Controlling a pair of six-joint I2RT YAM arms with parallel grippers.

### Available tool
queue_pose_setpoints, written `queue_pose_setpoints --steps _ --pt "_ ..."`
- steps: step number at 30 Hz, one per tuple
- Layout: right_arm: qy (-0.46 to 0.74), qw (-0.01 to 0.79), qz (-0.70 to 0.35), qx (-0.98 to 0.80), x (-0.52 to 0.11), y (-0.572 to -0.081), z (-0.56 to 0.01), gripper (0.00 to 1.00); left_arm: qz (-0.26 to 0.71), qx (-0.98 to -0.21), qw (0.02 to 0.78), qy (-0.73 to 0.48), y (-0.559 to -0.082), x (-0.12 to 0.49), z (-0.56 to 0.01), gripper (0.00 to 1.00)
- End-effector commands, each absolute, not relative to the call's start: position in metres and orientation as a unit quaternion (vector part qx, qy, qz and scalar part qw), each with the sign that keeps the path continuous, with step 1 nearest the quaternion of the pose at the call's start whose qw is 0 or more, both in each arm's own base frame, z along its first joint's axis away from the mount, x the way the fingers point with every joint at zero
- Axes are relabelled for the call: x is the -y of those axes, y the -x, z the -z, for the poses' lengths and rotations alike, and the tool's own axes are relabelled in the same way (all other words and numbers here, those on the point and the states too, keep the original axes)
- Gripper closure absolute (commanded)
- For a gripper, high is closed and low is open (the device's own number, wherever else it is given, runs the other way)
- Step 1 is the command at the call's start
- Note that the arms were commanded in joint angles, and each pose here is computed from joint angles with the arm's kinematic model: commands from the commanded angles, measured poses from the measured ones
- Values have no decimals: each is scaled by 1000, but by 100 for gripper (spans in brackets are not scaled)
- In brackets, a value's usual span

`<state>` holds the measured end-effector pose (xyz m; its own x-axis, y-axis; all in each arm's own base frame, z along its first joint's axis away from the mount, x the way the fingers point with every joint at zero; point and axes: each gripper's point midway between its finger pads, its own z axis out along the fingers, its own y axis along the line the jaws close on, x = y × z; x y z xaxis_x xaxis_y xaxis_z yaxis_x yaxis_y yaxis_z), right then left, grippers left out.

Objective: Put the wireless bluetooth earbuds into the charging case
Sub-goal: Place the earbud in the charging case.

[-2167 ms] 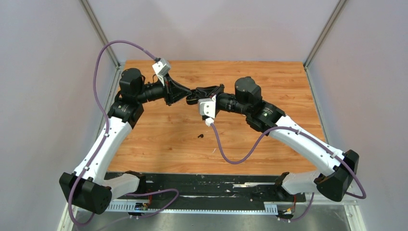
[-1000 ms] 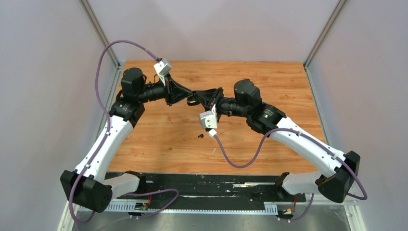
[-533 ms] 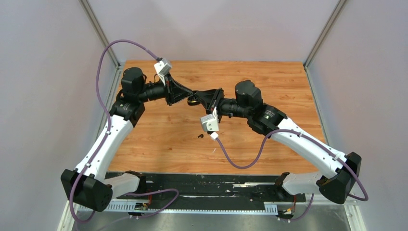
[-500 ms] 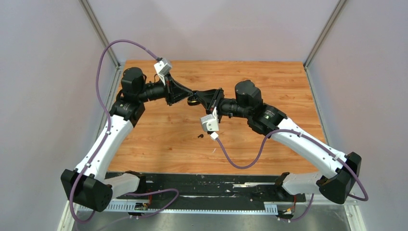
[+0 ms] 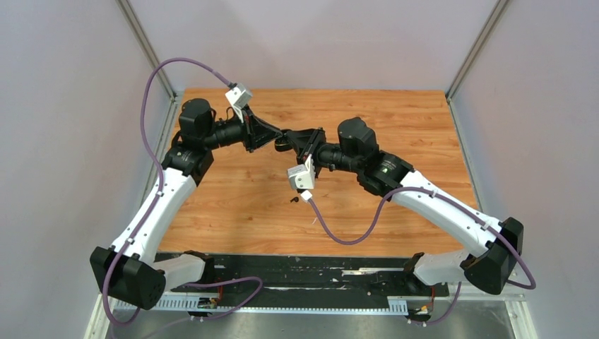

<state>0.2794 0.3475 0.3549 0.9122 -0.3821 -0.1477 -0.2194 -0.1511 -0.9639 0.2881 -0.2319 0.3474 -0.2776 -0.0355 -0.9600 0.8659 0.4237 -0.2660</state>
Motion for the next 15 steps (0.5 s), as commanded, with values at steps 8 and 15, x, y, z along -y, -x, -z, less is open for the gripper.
queue_pose_setpoints --steps 8,15 --pt "744 619 49 -248 -344 -286 -356 70 439 -628 553 -328 -286 234 -376 100" --pt "719 634 6 -286 -350 -289 -371 64 440 -624 551 -338 -284 235 -375 100"
